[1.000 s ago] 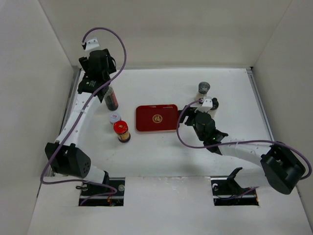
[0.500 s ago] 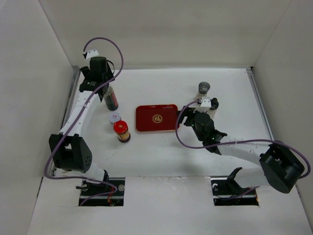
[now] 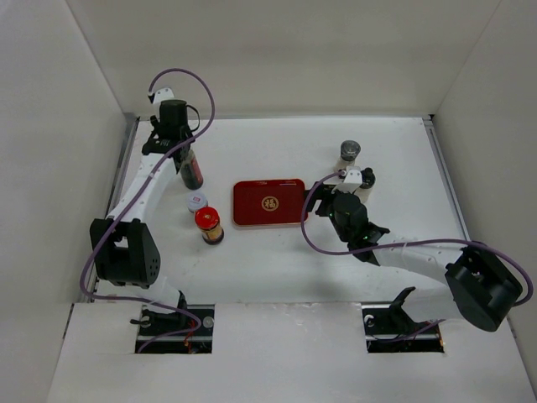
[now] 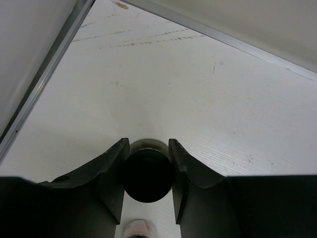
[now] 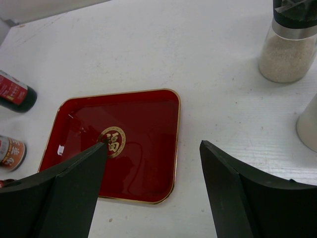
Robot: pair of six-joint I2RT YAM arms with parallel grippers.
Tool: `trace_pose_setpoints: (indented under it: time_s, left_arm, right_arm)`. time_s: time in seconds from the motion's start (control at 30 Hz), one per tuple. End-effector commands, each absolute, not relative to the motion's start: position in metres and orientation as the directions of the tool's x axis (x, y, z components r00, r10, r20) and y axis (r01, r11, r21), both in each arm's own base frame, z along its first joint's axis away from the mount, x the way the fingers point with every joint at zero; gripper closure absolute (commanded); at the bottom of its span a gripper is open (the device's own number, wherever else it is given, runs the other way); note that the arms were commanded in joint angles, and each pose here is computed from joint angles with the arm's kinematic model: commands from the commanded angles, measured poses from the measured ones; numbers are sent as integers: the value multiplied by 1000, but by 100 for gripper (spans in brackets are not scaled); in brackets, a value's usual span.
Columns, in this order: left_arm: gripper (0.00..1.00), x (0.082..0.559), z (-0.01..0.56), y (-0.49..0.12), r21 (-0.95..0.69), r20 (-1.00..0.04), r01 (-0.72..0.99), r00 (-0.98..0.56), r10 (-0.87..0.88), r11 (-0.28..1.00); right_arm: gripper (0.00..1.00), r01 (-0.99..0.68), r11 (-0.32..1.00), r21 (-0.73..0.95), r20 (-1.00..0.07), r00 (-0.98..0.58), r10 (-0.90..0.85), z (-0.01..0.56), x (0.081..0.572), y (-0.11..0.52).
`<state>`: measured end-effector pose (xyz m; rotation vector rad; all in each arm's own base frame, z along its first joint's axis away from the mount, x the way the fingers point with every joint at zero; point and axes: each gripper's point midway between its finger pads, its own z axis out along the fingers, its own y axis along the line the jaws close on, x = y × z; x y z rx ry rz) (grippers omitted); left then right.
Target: Organize the condiment bottles
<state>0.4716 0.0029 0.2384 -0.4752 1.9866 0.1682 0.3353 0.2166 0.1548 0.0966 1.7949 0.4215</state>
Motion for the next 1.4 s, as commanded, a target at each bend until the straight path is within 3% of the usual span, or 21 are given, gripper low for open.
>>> trace_pose_setpoints:
  time_s: [0.0, 0.2, 0.43, 0.63, 1.0, 1.37]
  left_arm:
    - [77, 471, 247, 4, -116, -903, -407, -336, -267, 906]
    - [87, 463, 279, 10, -125, -929, -426, -266, -256, 896]
    - [88, 453, 354, -22, -200, -956, -323, -141, -256, 925]
    - [88, 448, 378, -70, -235, -957, -199, -124, -262, 951]
    - [89, 418, 377, -144, -253, -959, -20, -129, -253, 967]
    - [89, 418, 348, -183, -234, -960, 49, -171, -223, 971]
  right_arm:
    - [18, -197, 906, 373, -920, -204, 335, 186, 342, 228]
    - [18, -202, 907, 369, -921, -212, 327, 184, 342, 232]
    - [18, -202, 908, 366, -922, -213, 325, 183, 342, 232]
    - [18, -201, 908, 368, -921, -208, 328, 184, 342, 230]
    - [16, -190, 908, 373, -920, -199, 337, 187, 341, 223]
    - [16, -187, 910, 371, -921, -201, 334, 185, 342, 223]
